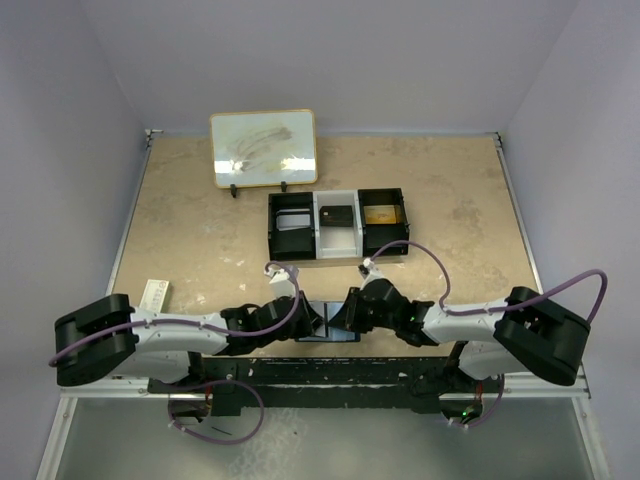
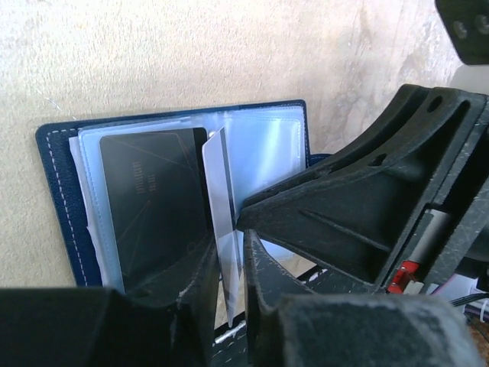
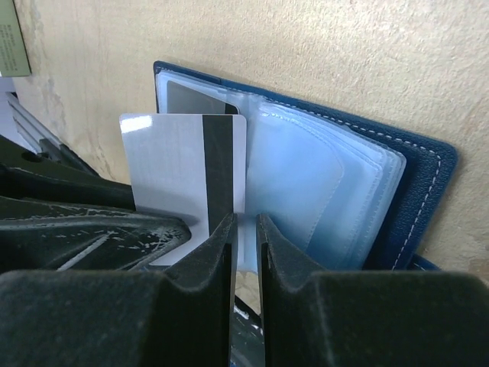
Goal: Take the credit cards out of the card holder
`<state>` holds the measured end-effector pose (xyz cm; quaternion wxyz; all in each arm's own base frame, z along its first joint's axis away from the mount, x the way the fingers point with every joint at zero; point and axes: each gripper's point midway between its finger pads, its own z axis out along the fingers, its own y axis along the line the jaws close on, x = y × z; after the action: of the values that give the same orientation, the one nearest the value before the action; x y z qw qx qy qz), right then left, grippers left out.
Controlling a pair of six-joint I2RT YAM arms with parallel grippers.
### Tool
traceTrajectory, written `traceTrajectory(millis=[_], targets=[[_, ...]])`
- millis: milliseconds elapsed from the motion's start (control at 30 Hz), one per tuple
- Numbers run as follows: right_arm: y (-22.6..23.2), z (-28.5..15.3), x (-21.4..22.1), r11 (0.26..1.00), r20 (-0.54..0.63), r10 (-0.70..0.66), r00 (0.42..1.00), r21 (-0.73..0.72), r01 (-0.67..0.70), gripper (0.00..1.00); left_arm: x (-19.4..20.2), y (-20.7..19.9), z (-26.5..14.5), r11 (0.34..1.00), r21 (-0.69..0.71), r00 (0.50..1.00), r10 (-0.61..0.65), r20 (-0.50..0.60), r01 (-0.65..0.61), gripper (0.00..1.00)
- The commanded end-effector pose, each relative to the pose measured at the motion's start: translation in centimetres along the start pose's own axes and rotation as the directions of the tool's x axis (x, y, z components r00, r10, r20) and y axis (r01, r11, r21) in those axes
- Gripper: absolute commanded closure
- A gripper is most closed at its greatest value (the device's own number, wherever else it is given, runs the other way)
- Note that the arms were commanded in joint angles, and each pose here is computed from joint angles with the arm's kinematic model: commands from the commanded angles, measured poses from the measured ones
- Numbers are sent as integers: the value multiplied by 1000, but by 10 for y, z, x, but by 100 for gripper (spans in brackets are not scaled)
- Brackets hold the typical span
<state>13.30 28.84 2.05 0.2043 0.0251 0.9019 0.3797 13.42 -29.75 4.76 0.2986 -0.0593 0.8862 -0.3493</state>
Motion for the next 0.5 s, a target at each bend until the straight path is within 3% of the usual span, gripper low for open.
traceTrajectory(millis=[0, 67, 467], targets=[[-7, -2, -1, 999, 28, 29, 999, 14, -29, 81, 3, -17, 5, 998, 56, 1000, 16, -17, -15, 89], [-8, -4, -1, 999, 32, 29, 999, 14, -30, 81, 4, -16, 6, 999, 43, 1000, 19, -20, -18, 100], [8, -22, -16, 999, 96, -11, 995, -37, 14, 76, -23, -9, -15, 1000, 27, 996, -11, 89, 9, 100]])
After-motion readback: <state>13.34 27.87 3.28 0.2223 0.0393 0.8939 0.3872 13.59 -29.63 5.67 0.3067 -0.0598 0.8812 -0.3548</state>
